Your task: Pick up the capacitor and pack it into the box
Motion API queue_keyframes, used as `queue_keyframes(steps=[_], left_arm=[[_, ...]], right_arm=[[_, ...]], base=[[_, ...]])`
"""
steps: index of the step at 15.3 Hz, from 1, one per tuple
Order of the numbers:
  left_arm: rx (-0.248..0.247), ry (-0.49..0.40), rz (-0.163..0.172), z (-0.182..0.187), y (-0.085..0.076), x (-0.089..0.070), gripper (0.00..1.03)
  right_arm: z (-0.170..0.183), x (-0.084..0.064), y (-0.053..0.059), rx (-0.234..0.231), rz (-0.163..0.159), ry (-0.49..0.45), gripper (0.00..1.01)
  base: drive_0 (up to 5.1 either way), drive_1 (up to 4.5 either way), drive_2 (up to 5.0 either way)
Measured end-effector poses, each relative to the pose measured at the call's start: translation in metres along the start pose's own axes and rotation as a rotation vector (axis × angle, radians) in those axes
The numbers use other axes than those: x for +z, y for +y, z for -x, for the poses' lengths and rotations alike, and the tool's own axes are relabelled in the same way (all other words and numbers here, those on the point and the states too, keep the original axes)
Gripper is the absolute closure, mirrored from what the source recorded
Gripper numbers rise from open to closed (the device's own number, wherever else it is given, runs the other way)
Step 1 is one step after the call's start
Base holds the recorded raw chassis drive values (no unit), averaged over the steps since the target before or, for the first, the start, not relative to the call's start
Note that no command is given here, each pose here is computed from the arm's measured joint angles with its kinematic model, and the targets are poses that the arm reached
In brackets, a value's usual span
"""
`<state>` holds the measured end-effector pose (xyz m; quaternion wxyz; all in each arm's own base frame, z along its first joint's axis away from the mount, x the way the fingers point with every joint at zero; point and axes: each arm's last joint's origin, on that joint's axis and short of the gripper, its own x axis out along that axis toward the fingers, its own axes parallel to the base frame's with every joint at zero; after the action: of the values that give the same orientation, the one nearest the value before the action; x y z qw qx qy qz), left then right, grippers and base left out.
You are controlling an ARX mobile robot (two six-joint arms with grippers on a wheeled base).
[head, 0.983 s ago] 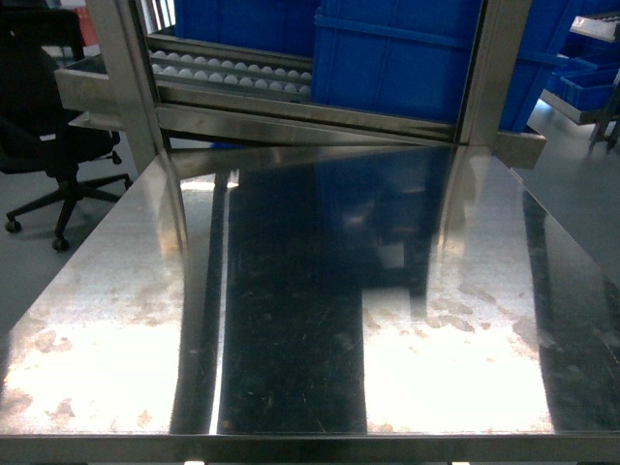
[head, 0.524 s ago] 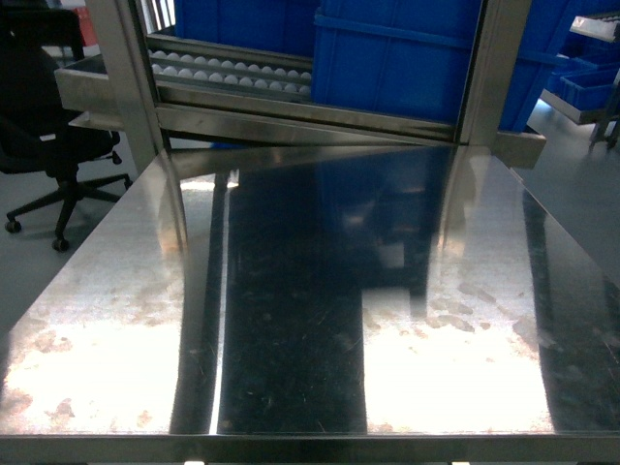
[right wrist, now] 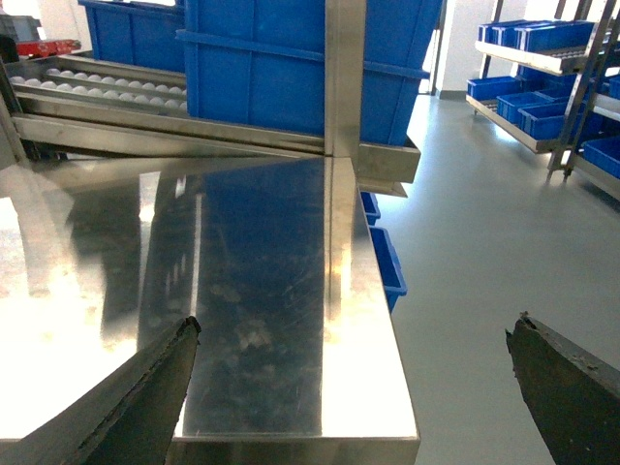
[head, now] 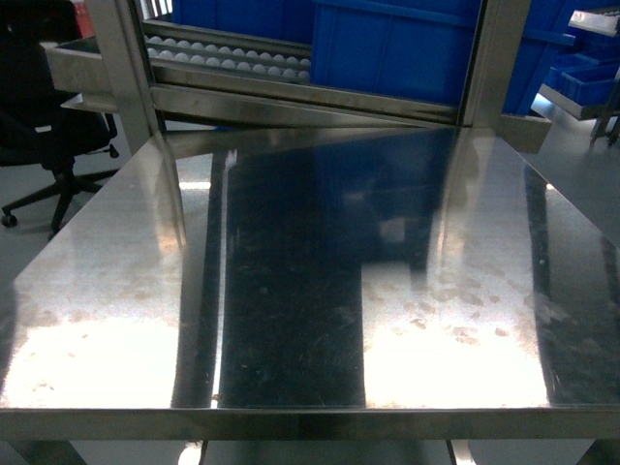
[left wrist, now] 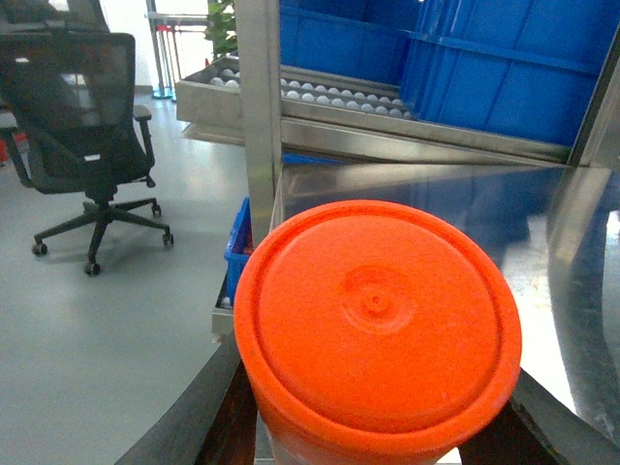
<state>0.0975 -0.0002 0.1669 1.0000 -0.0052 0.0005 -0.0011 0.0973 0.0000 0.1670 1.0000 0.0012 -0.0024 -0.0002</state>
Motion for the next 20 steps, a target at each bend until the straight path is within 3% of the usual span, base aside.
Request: queue_keyframes(steps=[20], left_arm=[[0.000, 0.003, 0.000, 0.0000, 0.0000, -0.0003, 0.58]], right_arm=[[0.0000, -0.0002, 0.0000, 0.000, 0.001, 0.002, 0.03]], base=[[0.0, 0.00, 0.0]])
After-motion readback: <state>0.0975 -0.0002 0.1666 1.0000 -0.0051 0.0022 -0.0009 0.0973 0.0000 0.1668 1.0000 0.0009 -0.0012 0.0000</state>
